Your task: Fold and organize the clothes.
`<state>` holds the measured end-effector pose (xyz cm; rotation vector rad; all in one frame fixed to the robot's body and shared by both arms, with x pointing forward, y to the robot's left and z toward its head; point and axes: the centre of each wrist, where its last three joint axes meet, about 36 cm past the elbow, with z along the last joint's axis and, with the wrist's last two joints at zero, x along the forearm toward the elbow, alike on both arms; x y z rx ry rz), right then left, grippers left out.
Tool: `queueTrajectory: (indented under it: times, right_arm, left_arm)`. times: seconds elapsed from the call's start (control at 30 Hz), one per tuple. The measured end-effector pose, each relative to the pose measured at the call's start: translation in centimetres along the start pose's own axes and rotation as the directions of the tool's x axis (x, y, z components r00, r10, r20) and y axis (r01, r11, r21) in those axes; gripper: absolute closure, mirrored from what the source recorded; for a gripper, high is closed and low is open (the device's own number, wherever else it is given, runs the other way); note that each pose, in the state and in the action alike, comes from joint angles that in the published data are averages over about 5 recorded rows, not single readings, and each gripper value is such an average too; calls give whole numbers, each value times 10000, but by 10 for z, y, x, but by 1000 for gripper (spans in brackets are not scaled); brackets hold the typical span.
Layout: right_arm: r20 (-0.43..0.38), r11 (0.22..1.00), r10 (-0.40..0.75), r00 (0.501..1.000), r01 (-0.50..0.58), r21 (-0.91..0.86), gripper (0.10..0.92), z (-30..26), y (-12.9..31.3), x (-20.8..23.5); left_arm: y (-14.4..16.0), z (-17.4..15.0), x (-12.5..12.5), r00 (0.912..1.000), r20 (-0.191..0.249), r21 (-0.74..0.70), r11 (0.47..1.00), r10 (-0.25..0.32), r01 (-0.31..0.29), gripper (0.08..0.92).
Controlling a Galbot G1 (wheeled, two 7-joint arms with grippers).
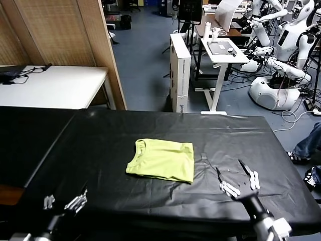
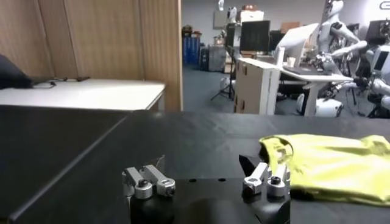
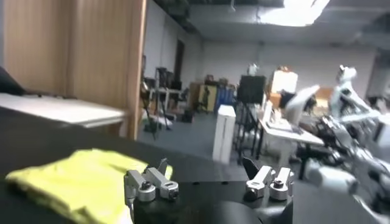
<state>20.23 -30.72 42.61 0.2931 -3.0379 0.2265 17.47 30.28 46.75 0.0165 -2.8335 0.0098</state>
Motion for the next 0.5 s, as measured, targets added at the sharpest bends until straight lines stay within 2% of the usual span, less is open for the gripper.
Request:
queueTrajectory:
  times: [0.2, 0.5]
  right_arm:
    - [-436, 9997, 135, 9990, -144, -199, 115, 5, 2, 14]
    - [-713, 9993, 136, 9974, -160, -331, 115, 6, 6, 21]
  left_arm:
    - [-2, 10, 5, 9995, -295, 22, 10000, -79, 80, 92]
    - [-2, 10, 8, 9994, -350, 37, 10000, -24, 26, 92]
